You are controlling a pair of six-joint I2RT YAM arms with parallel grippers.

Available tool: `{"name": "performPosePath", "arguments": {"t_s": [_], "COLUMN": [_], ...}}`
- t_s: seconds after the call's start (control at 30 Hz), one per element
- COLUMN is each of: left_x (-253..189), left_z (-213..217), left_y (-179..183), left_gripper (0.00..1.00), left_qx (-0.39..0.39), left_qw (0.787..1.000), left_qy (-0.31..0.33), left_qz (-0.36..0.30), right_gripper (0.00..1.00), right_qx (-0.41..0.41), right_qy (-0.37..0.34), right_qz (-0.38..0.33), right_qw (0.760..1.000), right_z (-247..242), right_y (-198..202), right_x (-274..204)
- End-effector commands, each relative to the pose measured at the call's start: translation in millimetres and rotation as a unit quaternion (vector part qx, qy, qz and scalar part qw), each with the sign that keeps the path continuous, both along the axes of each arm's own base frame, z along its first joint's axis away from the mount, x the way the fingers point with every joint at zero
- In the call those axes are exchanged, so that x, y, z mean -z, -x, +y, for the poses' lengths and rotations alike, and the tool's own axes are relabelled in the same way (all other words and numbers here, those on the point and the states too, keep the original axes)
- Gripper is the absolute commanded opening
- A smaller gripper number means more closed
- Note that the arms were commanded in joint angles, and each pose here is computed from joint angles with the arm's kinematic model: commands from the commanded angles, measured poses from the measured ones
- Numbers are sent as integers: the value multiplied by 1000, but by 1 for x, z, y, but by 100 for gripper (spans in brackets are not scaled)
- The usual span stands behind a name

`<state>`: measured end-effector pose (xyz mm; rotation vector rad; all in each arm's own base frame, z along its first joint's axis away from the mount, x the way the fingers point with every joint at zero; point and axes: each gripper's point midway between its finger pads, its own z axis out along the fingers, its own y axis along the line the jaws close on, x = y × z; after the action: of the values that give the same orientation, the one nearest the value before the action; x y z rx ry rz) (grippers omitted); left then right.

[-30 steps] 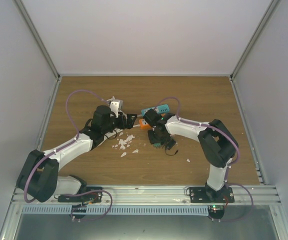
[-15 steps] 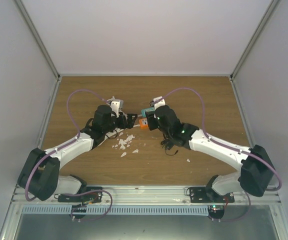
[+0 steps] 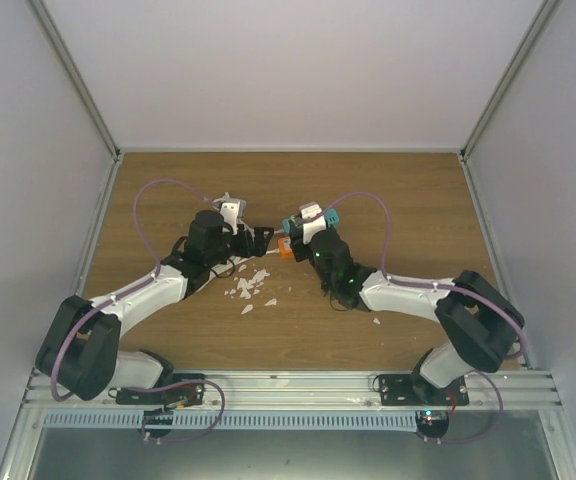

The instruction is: Insert the plug

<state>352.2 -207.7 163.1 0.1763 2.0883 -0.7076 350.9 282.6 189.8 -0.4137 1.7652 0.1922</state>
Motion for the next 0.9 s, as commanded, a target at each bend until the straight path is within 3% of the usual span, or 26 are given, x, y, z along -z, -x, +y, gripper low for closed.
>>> {"name": "performPosePath", "arguments": {"t_s": [0.0, 0.23, 0.6, 0.87], "left_x": [-9, -7, 0, 11], "left_z": [-4, -6, -9, -14], "left_y": [-6, -7, -7, -9], "left_gripper": [99, 99, 99, 99], "left_qx": [-1, 3, 9, 15], "left_qw": [1000, 1000, 1000, 1000], "left_qy": [1, 2, 3, -2], "left_qz": [-16, -13, -4, 10], "right_gripper": [0, 1, 0, 0], "right_qx": [18, 21, 10, 10], "right_qy": [-47, -41, -24, 5], "right_qz": [-71, -31, -2, 49], "right_qw": [996, 998, 1000, 999], "right_z": [0, 6, 8, -3], "right_y": [-13, -30, -51, -89], "right_x": [-27, 11, 25, 52]}}
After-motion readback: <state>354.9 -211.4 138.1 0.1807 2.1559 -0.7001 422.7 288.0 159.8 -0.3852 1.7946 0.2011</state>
